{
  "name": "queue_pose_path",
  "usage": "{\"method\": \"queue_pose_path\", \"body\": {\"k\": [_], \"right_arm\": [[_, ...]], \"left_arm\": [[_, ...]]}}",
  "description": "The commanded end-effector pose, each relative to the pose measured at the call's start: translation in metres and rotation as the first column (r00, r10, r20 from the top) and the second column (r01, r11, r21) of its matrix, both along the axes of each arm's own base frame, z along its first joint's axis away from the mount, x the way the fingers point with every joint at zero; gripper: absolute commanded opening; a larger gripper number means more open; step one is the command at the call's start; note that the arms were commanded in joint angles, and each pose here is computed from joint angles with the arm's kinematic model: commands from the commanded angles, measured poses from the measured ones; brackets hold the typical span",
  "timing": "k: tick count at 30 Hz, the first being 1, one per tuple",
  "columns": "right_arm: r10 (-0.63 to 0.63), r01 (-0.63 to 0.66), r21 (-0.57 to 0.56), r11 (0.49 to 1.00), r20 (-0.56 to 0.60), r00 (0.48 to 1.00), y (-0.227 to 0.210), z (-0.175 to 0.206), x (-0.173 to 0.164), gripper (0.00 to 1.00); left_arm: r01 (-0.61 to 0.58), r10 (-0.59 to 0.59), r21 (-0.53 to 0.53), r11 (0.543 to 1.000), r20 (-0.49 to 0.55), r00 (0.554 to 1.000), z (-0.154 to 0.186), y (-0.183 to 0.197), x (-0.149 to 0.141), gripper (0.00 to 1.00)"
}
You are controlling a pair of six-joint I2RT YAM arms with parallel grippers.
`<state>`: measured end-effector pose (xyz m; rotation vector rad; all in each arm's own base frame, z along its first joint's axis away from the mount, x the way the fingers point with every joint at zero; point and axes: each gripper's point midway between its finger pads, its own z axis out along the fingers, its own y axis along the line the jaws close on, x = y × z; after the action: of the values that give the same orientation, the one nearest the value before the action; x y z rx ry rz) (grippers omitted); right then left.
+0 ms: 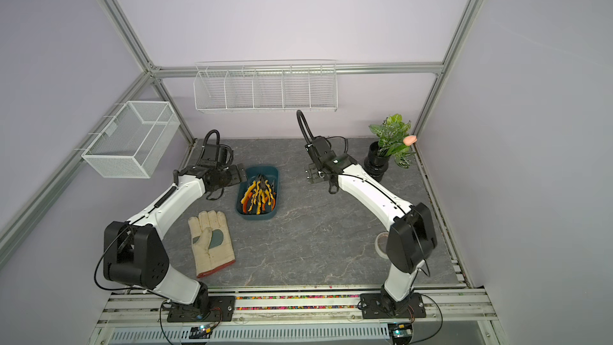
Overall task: Take the pliers out of the storage box
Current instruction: Pick up the pliers from the storage box.
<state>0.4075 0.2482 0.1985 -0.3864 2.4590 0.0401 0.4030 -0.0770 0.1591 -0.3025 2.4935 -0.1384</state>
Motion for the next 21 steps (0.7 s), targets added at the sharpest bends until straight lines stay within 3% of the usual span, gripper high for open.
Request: {"method": "queue_pose_path", "body": {"k": [1, 7, 13, 17, 18, 21], "right_arm": [[0.095, -0.065, 0.165, 0.984, -0.178, 0.979, 0.05, 0.001, -0.013, 0.92], [0.259, -0.213, 0.178, 0.961, -0.298, 0.919, 0.127, -0.018, -0.02, 0.9], [0.285, -0.215, 0.224, 0.95, -0.356, 0.89, 0.162, -0.041, -0.025, 0.85], [0.239, -0.191, 0.168, 0.967, -0.353, 0.904, 0.152, -0.048, -0.019, 0.84], [0.223, -0.183, 0.145, 0.972, -0.346, 0.911, 0.147, -0.047, -0.017, 0.84], [0.151, -0.142, 0.052, 0.988, -0.302, 0.941, 0.125, -0.041, -0.007, 0.87]], "left_arm": [[-0.031, 0.032, 0.012, 0.999, -0.025, 0.999, 0.011, 0.007, -0.011, 1.0], [-0.049, 0.05, 0.011, 0.999, -0.047, 0.998, 0.004, 0.014, -0.017, 1.0], [-0.107, 0.103, -0.057, 0.993, -0.057, 0.993, 0.002, 0.035, -0.019, 1.0], [0.058, -0.069, -0.173, 0.983, -0.06, 0.996, 0.002, -0.002, -0.022, 0.95], [0.092, -0.105, -0.169, 0.981, -0.07, 0.992, 0.001, -0.012, -0.024, 0.95], [0.193, -0.196, -0.031, 0.981, -0.143, 0.97, -0.007, -0.034, -0.036, 0.94]]}}
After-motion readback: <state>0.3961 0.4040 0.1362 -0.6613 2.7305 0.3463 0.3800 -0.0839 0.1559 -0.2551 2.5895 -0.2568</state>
